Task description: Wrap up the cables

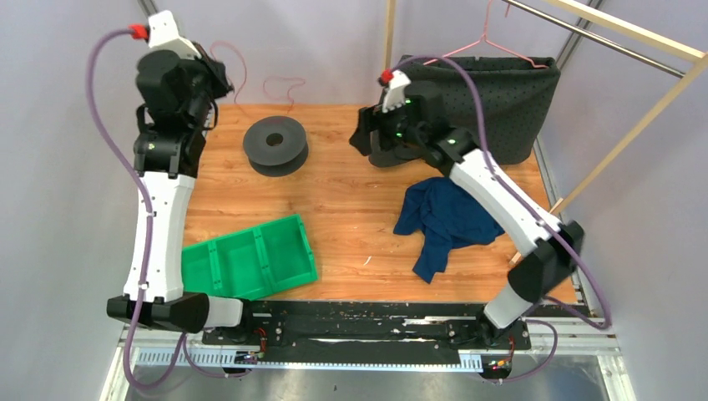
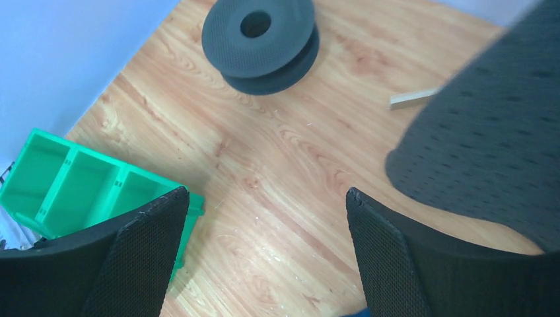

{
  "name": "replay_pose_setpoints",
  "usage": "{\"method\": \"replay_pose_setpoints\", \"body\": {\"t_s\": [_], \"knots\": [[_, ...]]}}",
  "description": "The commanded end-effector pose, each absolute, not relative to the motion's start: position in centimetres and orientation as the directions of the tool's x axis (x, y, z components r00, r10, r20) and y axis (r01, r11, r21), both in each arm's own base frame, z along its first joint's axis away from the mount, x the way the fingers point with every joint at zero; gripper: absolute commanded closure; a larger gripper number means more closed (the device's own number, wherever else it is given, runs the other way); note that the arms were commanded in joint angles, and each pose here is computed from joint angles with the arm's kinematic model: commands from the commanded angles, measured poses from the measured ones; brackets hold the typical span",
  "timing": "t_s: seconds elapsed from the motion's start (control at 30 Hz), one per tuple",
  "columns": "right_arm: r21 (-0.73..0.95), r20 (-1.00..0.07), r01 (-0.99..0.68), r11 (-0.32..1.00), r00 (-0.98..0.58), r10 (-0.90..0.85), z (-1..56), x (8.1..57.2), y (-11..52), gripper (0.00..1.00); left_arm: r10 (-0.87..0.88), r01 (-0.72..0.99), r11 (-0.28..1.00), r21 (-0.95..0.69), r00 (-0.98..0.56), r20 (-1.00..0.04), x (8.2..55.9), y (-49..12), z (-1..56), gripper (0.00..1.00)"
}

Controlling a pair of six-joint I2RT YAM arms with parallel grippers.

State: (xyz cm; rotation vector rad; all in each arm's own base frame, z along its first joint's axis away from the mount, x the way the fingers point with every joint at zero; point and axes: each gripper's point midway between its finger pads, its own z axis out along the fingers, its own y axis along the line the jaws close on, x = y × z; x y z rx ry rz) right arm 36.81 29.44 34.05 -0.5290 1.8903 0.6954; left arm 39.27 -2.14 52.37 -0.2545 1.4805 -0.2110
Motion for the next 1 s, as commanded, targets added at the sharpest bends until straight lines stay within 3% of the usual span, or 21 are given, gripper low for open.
{"method": "replay_pose_setpoints", "body": {"t_s": [0.0, 0.37, 0.47, 0.57, 0.73, 0.97], "knots": [[0.288, -0.884, -0.670, 0.684, -0.461, -0.080, 31.0, 38.0, 34.4, 0.09, -0.264, -0.226, 0.943, -0.244, -0.066, -0.962, 37.4, 0.9, 45.0, 1.00], [0.557, -0.732, -0.506, 0.659, -0.674, 0.100, 24.1, 44.1, 42.5, 0.11, -0.368, -0.353, 0.882, -0.311, -0.106, -0.924, 28.7, 2.7, 37.2, 1.00], [0.661, -0.683, -0.449, 0.602, -0.693, 0.233, 22.9, 46.2, 44.9, 0.14, -0.431, -0.350, 0.847, -0.399, -0.014, -0.902, 26.2, 2.9, 37.9, 1.00], [0.698, -0.692, -0.498, 0.514, -0.653, 0.307, 22.3, 47.5, 47.5, 0.23, -0.384, -0.362, 0.853, -0.376, 0.052, -0.922, 24.1, 4.0, 40.3, 1.00], [0.722, -0.679, -0.488, 0.491, -0.636, 0.367, 21.0, 49.0, 50.7, 0.24, -0.371, -0.332, 0.873, -0.358, 0.027, -0.928, 23.4, 3.5, 41.3, 1.00], [0.778, -0.597, -0.346, 0.525, -0.668, 0.444, 16.2, 51.2, 51.6, 0.20, -0.367, -0.321, 0.884, -0.341, -0.021, -0.930, 22.9, 3.1, 40.9, 1.00]]}}
